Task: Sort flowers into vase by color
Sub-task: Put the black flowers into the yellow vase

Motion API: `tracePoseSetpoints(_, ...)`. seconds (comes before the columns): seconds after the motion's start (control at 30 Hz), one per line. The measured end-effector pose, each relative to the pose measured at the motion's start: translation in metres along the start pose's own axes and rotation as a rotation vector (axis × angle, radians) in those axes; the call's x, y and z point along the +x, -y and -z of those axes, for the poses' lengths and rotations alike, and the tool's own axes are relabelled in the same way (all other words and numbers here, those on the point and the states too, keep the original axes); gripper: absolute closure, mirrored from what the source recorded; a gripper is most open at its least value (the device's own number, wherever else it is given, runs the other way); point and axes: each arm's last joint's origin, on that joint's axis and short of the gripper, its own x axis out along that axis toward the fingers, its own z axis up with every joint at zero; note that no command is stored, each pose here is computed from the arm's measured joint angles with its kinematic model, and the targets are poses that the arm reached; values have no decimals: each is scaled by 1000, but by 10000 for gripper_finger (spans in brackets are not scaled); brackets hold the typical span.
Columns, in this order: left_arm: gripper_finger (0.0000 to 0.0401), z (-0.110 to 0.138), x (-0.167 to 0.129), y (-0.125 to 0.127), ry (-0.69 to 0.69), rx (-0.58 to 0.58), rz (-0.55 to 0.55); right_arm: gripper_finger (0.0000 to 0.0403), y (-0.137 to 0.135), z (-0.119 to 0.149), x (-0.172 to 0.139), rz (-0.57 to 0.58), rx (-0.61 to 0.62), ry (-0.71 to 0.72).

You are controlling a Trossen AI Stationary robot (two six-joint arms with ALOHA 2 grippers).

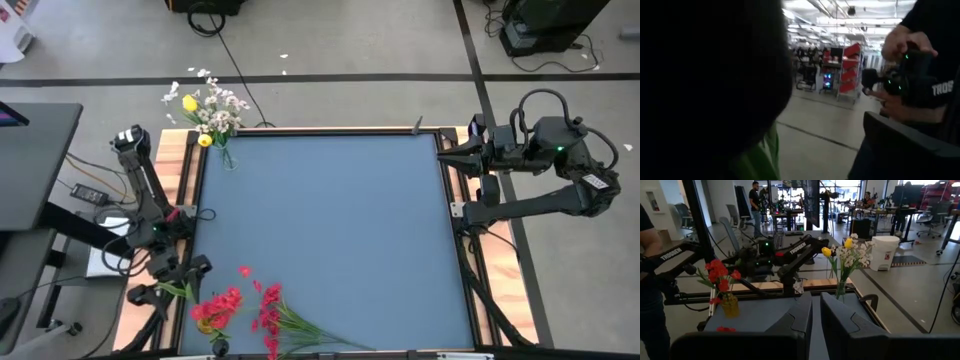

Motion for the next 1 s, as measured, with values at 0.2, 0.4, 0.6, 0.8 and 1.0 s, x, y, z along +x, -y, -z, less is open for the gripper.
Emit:
tracePoseSetpoints(0.2, 36, -20, -5, 0, -178, 102, -32, 355, 0, 0, 0, 0, 0, 0)
tracePoseSetpoints(0.4, 35, -65, -25, -1, -372, 201, -147, 355, 0, 0, 0, 0, 0, 0)
tracePoseSetpoints(0.6, 35, -91, -39, -4, -412, 207, -199, 355, 0, 0, 0, 0, 0, 0)
tracePoseSetpoints(0.8, 35, -46, -18, -4, -358, 71, -156, 355, 0, 0, 0, 0, 0, 0)
tracePoseSetpoints(1.0, 35, -14, -8, 1, -487, 57, 13, 355, 0, 0, 0, 0, 0, 0)
